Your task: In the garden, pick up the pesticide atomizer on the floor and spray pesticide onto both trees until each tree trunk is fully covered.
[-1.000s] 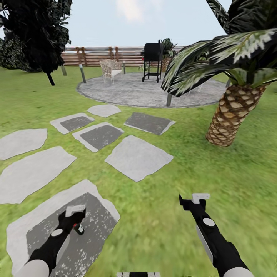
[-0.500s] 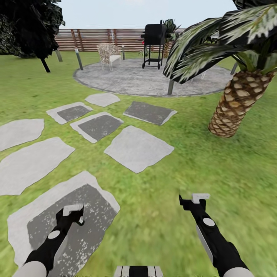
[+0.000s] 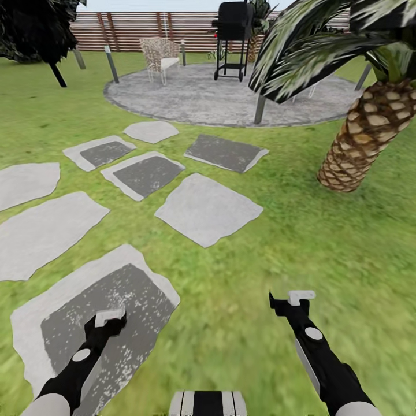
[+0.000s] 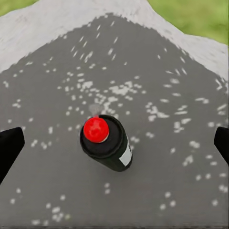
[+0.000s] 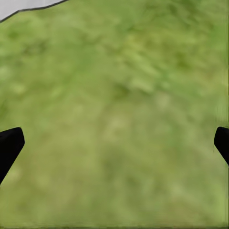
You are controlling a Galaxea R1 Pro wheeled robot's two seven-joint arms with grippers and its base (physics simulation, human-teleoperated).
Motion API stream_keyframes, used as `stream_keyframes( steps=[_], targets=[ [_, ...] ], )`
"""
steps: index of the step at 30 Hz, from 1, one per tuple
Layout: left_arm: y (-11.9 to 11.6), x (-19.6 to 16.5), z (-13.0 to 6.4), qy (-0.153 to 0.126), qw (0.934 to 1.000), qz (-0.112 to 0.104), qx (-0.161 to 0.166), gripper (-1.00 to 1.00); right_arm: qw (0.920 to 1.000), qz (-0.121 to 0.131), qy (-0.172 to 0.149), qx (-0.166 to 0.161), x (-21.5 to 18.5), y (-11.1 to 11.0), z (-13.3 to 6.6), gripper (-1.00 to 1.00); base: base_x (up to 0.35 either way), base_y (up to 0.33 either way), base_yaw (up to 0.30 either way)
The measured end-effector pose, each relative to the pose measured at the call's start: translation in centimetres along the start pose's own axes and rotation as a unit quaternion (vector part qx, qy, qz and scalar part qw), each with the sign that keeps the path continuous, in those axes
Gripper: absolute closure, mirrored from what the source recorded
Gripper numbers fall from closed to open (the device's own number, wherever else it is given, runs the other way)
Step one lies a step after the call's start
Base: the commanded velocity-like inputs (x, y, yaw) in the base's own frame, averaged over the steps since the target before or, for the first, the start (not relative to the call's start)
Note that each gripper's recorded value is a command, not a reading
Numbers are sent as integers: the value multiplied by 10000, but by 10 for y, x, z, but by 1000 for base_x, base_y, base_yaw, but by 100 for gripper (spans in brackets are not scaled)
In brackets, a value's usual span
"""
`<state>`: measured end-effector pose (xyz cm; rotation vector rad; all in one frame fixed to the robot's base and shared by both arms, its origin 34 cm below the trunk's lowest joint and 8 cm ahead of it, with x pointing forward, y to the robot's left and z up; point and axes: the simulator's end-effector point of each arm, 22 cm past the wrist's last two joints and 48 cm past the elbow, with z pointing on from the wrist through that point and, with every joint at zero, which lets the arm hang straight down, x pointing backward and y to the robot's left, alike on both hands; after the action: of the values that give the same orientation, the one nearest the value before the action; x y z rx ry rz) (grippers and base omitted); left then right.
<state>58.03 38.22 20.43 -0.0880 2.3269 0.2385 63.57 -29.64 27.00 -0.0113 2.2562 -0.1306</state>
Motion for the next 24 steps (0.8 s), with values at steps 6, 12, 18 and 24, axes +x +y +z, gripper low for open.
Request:
stream_keyframes(
  steps=[6,12,18,24],
  targets=[
    [0,15,4,55,10000,40,-15,-100,9999,-15,169,-8,20,2,6,-100,0,0,0],
    [-1,36,7,180,9998,56,-30,-100,9994,-33,342,-16,41,3,11,-100,0,0,0],
    [-1,57,10,351,9993,90,-28,-100,9987,-47,511,-25,61,5,15,-100,0,0,0],
    [-2,77,13,518,9986,124,-28,-100,9977,-60,677,-33,82,6,19,-100,0,0,0]
  ],
)
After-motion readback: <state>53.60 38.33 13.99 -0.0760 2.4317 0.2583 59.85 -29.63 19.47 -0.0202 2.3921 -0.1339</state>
